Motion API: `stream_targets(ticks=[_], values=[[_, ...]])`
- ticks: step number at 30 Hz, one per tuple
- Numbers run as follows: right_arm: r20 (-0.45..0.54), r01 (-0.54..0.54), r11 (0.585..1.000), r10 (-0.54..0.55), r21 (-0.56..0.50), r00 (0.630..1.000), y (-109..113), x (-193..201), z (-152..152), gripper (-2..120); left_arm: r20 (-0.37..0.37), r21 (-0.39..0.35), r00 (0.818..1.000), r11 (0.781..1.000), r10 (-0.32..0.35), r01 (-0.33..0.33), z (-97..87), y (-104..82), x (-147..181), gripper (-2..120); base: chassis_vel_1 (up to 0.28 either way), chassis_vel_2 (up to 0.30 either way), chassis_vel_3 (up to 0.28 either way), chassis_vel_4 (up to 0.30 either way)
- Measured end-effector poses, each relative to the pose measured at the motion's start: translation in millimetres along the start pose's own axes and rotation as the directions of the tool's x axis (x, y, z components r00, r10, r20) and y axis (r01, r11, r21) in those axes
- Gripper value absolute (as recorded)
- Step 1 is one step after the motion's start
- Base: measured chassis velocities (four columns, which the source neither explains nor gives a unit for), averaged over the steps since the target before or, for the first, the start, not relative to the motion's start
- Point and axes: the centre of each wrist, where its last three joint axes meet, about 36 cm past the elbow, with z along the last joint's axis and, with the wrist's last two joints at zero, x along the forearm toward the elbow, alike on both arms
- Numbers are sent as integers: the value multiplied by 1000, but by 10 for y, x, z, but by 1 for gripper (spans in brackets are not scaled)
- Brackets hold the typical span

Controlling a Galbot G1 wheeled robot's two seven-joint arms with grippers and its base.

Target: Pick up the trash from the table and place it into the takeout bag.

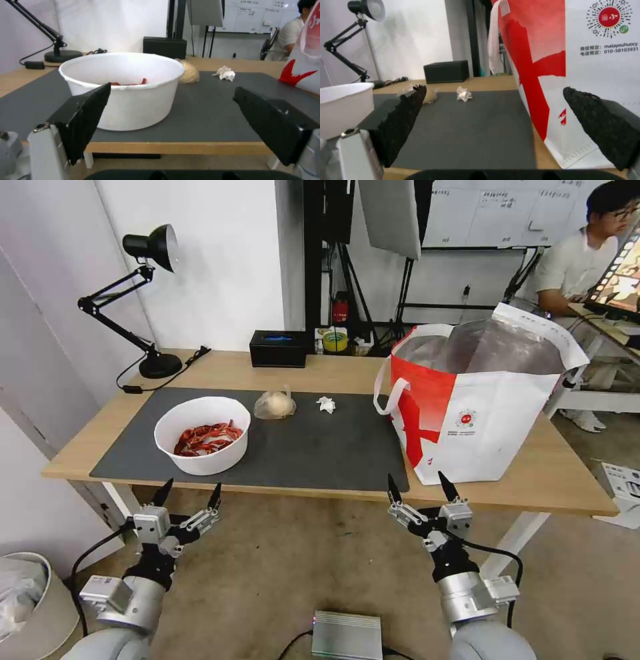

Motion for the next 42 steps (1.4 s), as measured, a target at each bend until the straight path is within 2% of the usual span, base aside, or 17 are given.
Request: stream_targets(ticks=[7, 13, 16, 20, 22, 31, 33, 38, 40, 42], values=[[15, 49, 998, -48, -48, 999, 91, -71, -38, 100, 24, -49, 1000, 999, 0, 1, -58, 27, 28, 100, 0, 0, 0, 0], [36, 121, 988, -118, -99, 992, 124, -228, 23, 100, 35, -55, 999, 999, 0, 2, -67, 36, 39, 100, 0, 0, 0, 0], [65, 173, 978, -166, -118, 984, 136, -495, 100, 100, 38, -52, 999, 999, -8, 10, -26, 49, 53, 100, 0, 0, 0, 0], [74, 193, 974, -186, -117, 980, 138, -658, 147, 100, 36, -53, 999, 998, -15, 17, -13, 62, 74, 100, 0, 0, 0, 0], [81, 209, 971, -200, -118, 976, 151, -890, 223, 100, 36, -61, 999, 998, -28, 30, -10, 108, 96, 100, 0, 0, 0, 0], [68, 212, 972, -205, -100, 976, 230, -1415, 338, 100, 38, -78, 998, 996, -44, 47, -20, 178, 130, 100, 0, 0, 0, 0], [64, 214, 972, -208, -101, 976, 283, -1678, 362, 100, 46, -77, 997, 995, -57, 60, -30, 217, 131, 100, 0, 0, 0, 0], [51, 218, 972, -214, -93, 976, 346, -1997, 378, 100, 54, -80, 996, 994, -72, 76, -53, 314, 135, 100, 0, 0, 0, 0], [18, 206, 974, -205, -90, 979, 409, -2251, 405, 100, 53, -85, 996, 993, -76, 80, -55, 391, 142, 100, 0, 0, 0, 0], [9, 203, 975, -203, -89, 979, 422, -2308, 410, 100, 52, -84, 996, 993, -77, 81, -50, 405, 142, 100, 0, 0, 0, 0]])
